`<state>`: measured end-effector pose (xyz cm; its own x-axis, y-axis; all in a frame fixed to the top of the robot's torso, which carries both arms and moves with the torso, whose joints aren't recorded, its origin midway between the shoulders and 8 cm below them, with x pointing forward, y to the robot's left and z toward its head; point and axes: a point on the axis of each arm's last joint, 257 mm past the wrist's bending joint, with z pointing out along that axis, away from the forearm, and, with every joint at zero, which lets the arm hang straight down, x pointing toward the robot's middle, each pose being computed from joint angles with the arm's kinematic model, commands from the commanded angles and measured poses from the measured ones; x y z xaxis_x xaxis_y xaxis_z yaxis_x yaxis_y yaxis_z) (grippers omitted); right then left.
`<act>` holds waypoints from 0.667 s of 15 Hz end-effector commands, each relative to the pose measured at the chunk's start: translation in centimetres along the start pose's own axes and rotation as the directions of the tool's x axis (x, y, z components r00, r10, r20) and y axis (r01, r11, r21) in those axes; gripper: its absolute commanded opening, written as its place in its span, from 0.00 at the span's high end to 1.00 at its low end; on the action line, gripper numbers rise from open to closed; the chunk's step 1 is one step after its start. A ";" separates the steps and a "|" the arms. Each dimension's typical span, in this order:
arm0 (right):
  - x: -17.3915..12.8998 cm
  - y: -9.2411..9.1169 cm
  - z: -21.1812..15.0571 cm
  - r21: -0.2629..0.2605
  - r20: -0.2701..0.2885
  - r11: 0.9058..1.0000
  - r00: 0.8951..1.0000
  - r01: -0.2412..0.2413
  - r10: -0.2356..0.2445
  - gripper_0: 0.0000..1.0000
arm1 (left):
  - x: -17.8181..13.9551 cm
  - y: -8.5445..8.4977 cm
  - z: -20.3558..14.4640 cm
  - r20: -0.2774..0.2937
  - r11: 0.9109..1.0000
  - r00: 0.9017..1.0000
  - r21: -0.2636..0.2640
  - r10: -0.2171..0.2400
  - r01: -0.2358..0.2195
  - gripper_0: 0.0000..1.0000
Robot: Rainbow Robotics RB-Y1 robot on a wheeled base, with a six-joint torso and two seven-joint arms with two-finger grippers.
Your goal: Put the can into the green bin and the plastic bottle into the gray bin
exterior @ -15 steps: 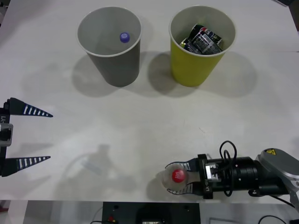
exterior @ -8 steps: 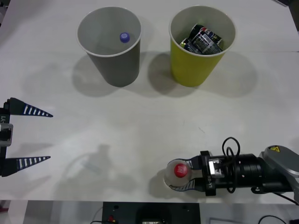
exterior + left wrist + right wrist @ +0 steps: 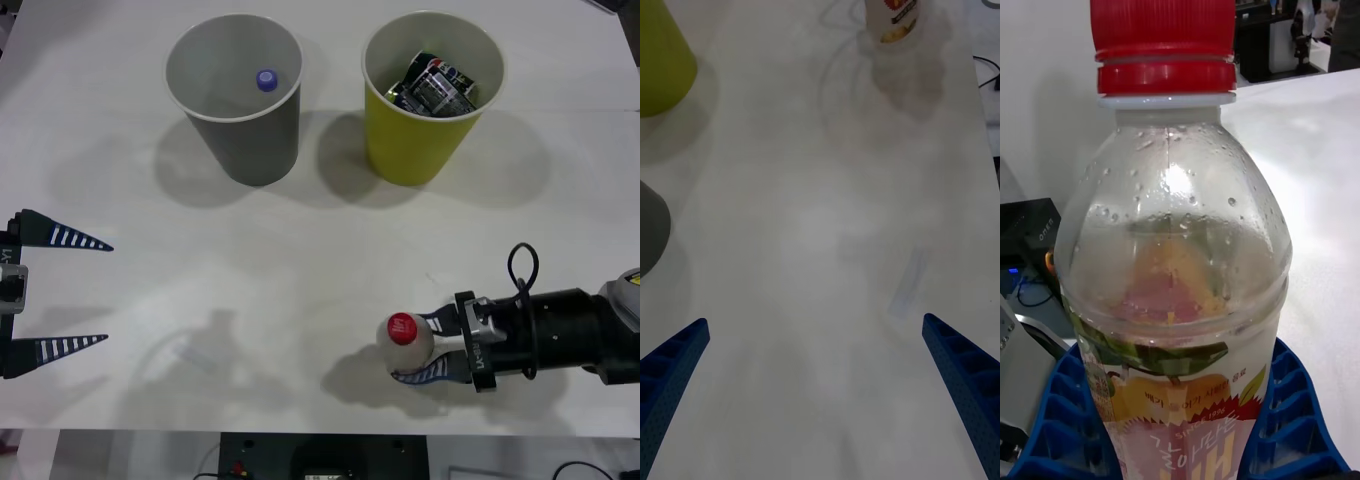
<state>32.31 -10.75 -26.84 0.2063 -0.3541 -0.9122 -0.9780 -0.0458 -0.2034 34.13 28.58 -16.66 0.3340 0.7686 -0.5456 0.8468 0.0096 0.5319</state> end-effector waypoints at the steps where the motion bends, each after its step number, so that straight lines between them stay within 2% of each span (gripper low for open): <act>1: -1.4 -1.0 -0.6 0.021 -0.083 0.997 0.994 -0.071 0.073 1.00 | 0.0 0.0 0.0 0.000 1.000 1.000 0.000 0.000 0.000 0.02; 2: -1.9 -1.2 -0.6 0.030 -0.104 0.995 0.990 -0.093 0.096 1.00 | 0.0 0.0 0.0 0.000 1.000 1.000 0.000 0.000 0.000 0.02; 4: -3.2 -1.8 -0.5 0.073 -0.161 0.984 0.972 -0.160 0.170 1.00 | 0.0 0.0 0.0 0.000 1.000 1.000 0.000 0.000 0.000 0.02; 5: -3.6 -2.1 -0.5 0.092 -0.177 0.980 0.965 -0.178 0.192 1.00 | 0.0 0.0 0.0 0.000 1.000 1.000 0.000 0.000 0.000 0.02; 8: -5.1 -3.2 -0.5 0.178 -0.231 0.952 0.930 -0.249 0.287 1.00 | 0.0 0.0 0.0 0.000 1.000 1.000 0.000 0.000 0.000 0.02; 10: -6.2 -3.7 -0.6 0.221 -0.247 0.934 0.911 -0.280 0.331 1.00 | 0.0 0.0 0.0 0.000 1.000 1.000 0.000 0.000 0.000 0.02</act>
<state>34.53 -9.07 -20.74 -0.1251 -0.5646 -0.8158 -0.9701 0.2421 -0.0187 34.13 28.58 -16.66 0.3340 0.7686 -0.5456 0.8468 0.0096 0.5319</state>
